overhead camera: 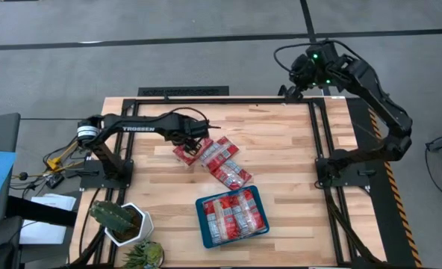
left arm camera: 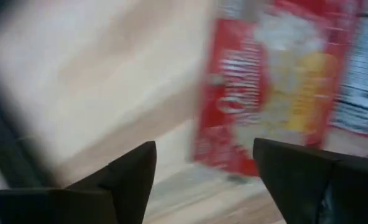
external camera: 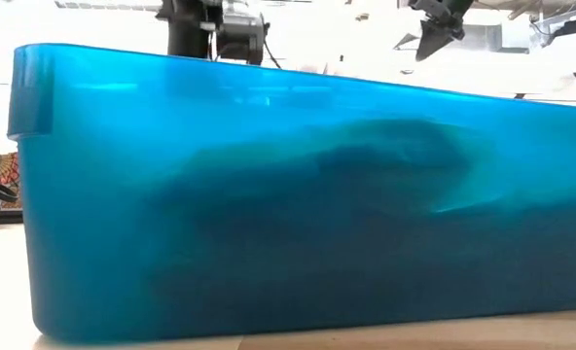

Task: Sort popcorn bags into baskets
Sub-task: Put the popcorn bag into the blue bin

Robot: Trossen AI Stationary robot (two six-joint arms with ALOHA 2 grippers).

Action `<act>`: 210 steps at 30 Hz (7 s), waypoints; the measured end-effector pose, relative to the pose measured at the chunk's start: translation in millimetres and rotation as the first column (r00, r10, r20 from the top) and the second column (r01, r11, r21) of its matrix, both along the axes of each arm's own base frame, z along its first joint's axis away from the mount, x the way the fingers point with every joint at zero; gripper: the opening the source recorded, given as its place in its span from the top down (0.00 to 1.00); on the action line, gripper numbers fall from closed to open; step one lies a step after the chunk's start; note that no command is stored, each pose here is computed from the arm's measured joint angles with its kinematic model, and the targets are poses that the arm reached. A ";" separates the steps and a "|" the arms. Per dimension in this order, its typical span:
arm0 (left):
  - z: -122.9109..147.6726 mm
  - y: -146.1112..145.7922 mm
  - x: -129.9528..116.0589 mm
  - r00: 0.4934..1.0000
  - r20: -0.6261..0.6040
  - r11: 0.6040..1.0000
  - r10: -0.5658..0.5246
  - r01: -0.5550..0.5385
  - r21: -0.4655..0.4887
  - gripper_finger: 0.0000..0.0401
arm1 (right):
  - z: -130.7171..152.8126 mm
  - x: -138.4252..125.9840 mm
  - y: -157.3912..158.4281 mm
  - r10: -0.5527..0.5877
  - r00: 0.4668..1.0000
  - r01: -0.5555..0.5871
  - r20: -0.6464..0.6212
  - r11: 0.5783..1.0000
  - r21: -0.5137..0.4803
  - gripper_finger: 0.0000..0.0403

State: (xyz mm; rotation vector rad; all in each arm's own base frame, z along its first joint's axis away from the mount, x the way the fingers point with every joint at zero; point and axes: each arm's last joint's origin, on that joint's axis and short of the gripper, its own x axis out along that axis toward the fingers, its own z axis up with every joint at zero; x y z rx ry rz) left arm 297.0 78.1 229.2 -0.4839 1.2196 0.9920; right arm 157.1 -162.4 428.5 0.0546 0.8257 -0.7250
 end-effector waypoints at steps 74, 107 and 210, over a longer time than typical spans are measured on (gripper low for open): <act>71.2 -134.4 155.6 -0.372 -0.295 -0.444 -0.880 0.865 0.234 0.97 | 32.0 -71.5 59.6 -0.059 0.994 0.069 0.094 0.992 -0.105 0.94; 41.3 -192.7 182.8 -0.585 -0.233 -0.629 -0.776 0.743 0.228 0.84 | 27.1 -73.8 62.6 -0.096 0.992 0.099 0.082 0.995 -0.033 0.93; 94.9 -53.5 121.7 0.607 0.007 0.604 -0.795 0.790 0.101 0.82 | 27.9 -74.7 60.8 -0.047 0.999 0.049 0.024 0.994 -0.093 0.87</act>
